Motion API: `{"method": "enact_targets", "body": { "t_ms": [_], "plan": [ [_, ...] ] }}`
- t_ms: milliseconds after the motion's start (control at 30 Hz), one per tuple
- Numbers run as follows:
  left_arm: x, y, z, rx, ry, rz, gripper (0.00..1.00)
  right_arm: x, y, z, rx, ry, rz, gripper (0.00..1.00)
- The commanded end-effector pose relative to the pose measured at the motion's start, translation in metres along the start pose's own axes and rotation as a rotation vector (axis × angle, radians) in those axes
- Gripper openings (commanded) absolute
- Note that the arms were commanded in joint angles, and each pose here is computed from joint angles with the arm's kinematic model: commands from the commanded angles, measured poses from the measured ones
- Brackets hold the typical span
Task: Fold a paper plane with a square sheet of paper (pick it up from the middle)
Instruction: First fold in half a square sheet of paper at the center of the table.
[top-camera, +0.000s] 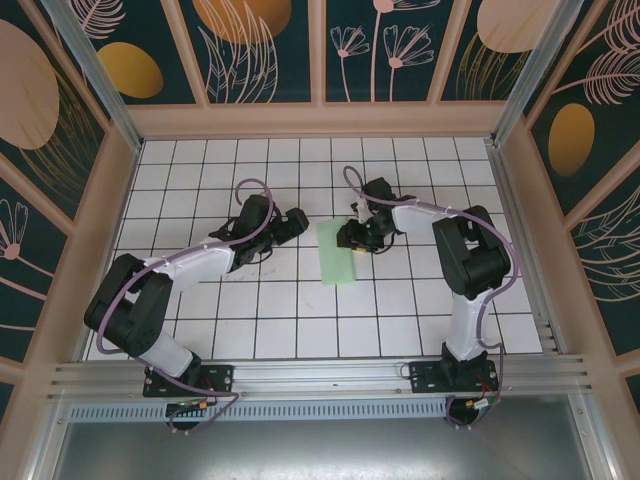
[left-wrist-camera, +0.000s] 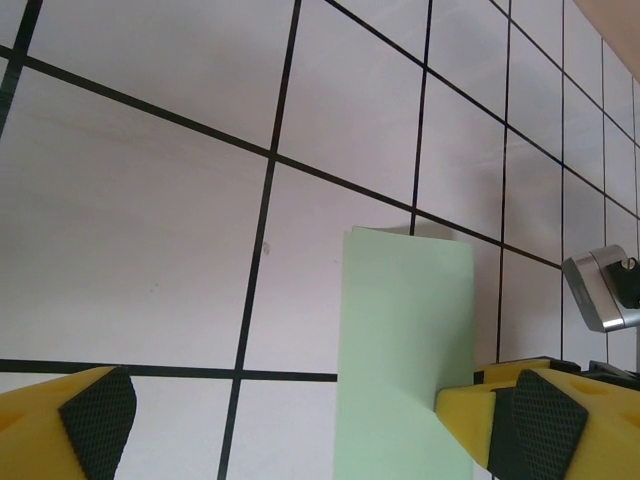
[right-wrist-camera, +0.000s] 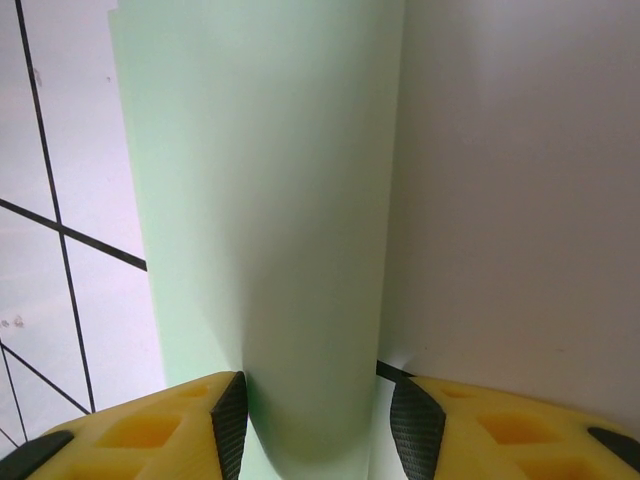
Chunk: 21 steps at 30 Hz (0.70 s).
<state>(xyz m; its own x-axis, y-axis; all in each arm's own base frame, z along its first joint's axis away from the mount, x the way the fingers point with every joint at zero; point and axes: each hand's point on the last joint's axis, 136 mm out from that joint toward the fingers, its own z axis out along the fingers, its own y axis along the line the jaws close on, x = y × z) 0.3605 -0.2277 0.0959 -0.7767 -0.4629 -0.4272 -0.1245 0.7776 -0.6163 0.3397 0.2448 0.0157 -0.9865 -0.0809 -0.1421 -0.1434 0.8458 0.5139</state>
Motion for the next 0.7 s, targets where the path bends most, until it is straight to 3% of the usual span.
{"method": "enact_targets", "body": {
  "t_ms": [0, 667],
  "plan": [
    [-0.002, 0.003, 0.000, -0.018, -0.011, 0.035, 0.98, 0.020, -0.083, 0.037, 0.310, 0.051, -0.007, 0.50],
    [0.021, -0.017, 0.014, 0.142, 0.095, 0.026, 0.96, 0.027, -0.095, 0.042, 0.368, 0.085, -0.031, 0.52]
  ]
}}
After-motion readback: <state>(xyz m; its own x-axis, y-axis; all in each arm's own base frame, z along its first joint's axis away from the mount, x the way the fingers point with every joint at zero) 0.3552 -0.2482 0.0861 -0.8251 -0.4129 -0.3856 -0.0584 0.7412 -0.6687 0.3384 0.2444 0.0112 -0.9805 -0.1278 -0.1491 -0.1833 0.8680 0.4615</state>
